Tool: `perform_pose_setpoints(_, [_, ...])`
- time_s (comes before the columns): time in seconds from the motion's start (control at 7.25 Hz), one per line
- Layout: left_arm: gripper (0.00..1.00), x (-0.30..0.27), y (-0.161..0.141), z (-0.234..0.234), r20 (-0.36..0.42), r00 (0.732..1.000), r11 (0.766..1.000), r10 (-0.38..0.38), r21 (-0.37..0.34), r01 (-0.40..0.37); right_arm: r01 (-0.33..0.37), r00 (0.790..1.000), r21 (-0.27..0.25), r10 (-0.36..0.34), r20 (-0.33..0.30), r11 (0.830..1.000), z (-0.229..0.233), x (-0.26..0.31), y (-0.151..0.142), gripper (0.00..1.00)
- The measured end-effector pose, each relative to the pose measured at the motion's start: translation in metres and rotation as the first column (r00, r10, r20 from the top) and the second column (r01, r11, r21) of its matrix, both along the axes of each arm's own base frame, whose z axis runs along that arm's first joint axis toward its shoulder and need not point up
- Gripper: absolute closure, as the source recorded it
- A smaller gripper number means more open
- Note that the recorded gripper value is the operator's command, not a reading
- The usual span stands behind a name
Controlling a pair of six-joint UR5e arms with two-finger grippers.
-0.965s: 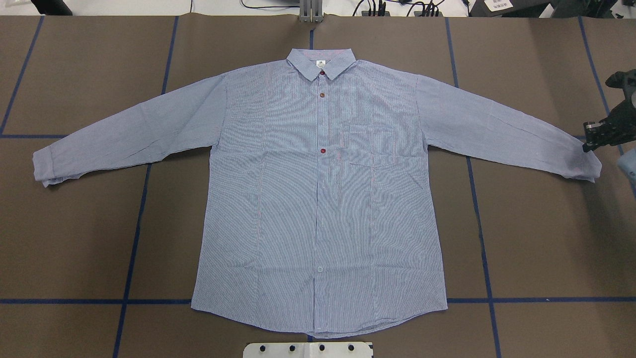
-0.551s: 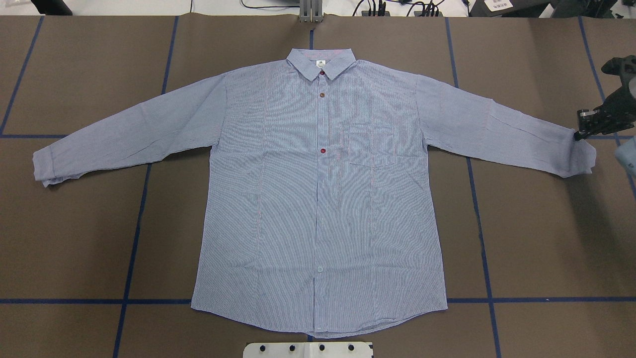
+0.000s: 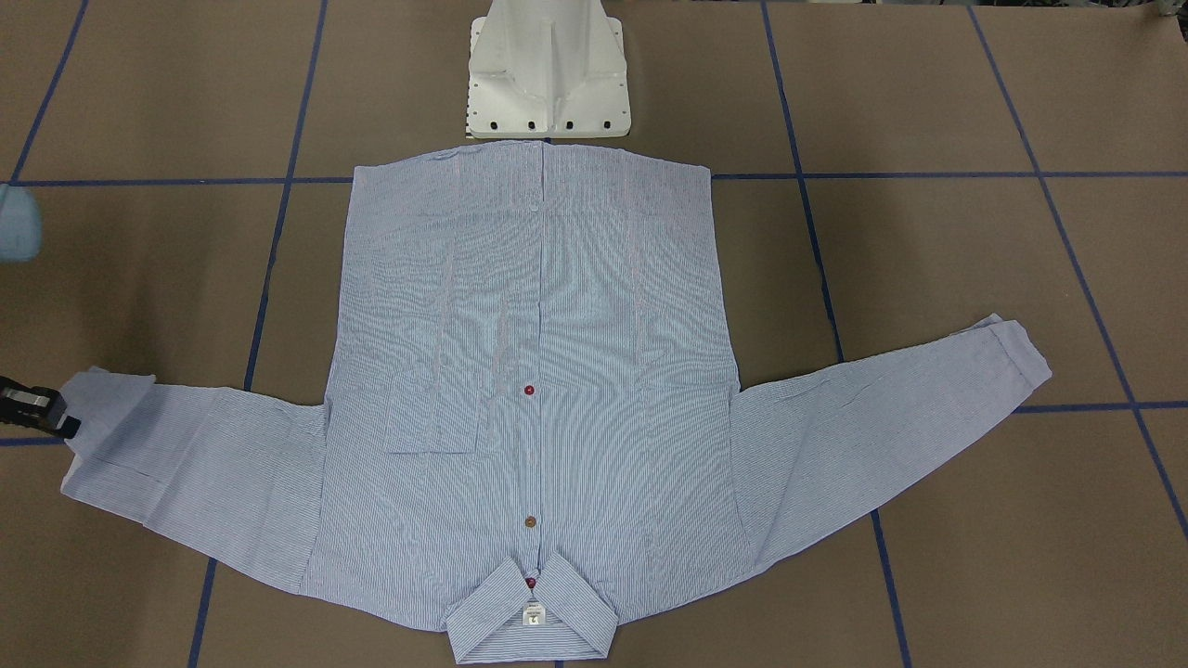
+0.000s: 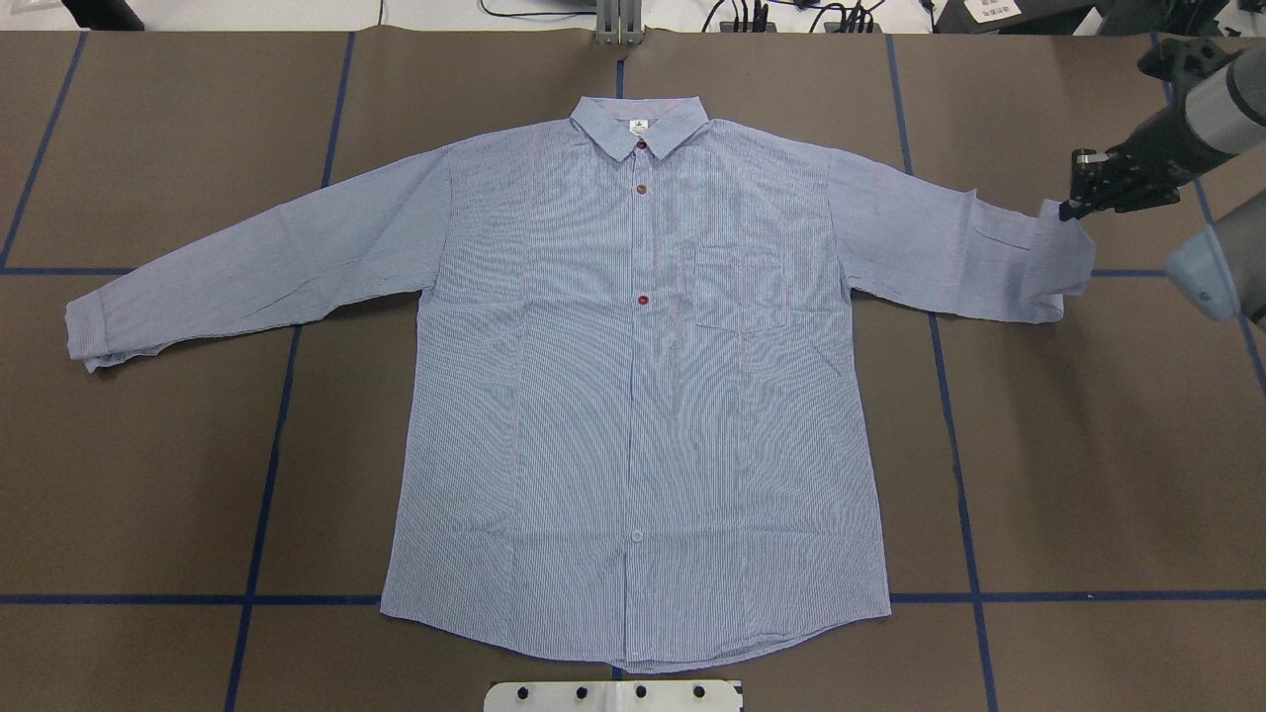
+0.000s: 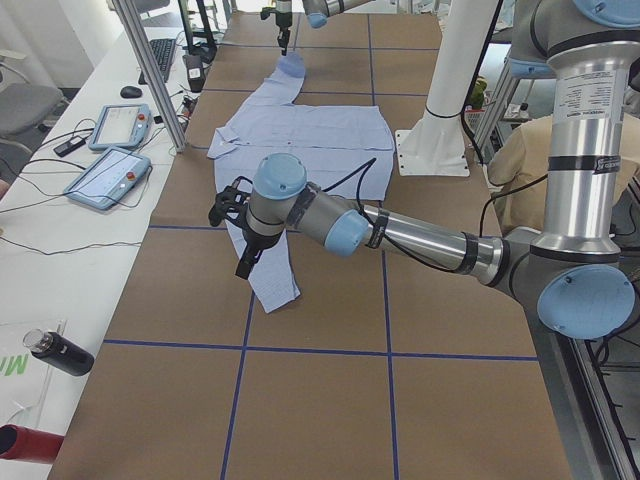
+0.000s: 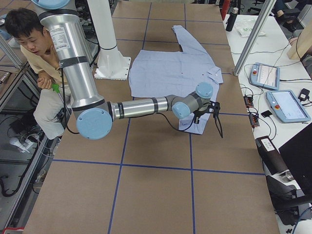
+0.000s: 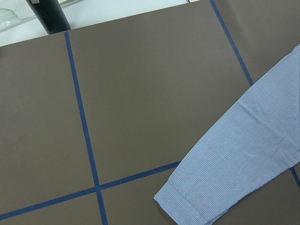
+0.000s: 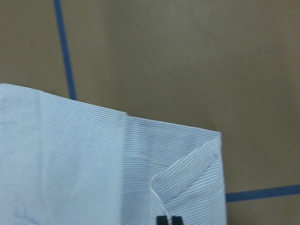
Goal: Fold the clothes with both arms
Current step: 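Carry the grasped sleeve with the right gripper across the shirt toward the collar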
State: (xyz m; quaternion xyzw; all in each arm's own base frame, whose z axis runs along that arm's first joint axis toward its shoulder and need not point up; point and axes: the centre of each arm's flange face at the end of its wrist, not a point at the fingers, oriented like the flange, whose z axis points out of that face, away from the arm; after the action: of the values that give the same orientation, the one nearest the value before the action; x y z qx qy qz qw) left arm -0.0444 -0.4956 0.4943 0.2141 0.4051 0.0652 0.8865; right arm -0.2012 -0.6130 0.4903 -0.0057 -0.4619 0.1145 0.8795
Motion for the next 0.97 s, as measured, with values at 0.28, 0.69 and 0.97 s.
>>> perform_pose_setpoints(0.28, [0.01, 0.000, 0.000, -0.001, -0.001, 1.000, 1.000, 0.000, 0.001, 0.000, -0.064, 0.996, -0.059, 0.068, 0.062, 0.996, -0.100, -0.078, -0.014, 1.00])
perform_pose_setpoints(0.69, [0.01, 0.000, 0.000, -0.001, -0.001, 1.000, 1.000, -0.001, 0.000, 0.001, -0.137, 0.990, -0.042, 0.138, 0.025, 0.990, -0.232, -0.190, -0.021, 1.00])
perform_pose_setpoints(0.97, [0.01, 0.001, 0.000, 0.000, -0.002, 1.000, 1.000, 0.000, -0.001, 0.000, -0.138, 0.990, 0.009, 0.137, 0.027, 0.990, -0.307, -0.253, -0.023, 1.00])
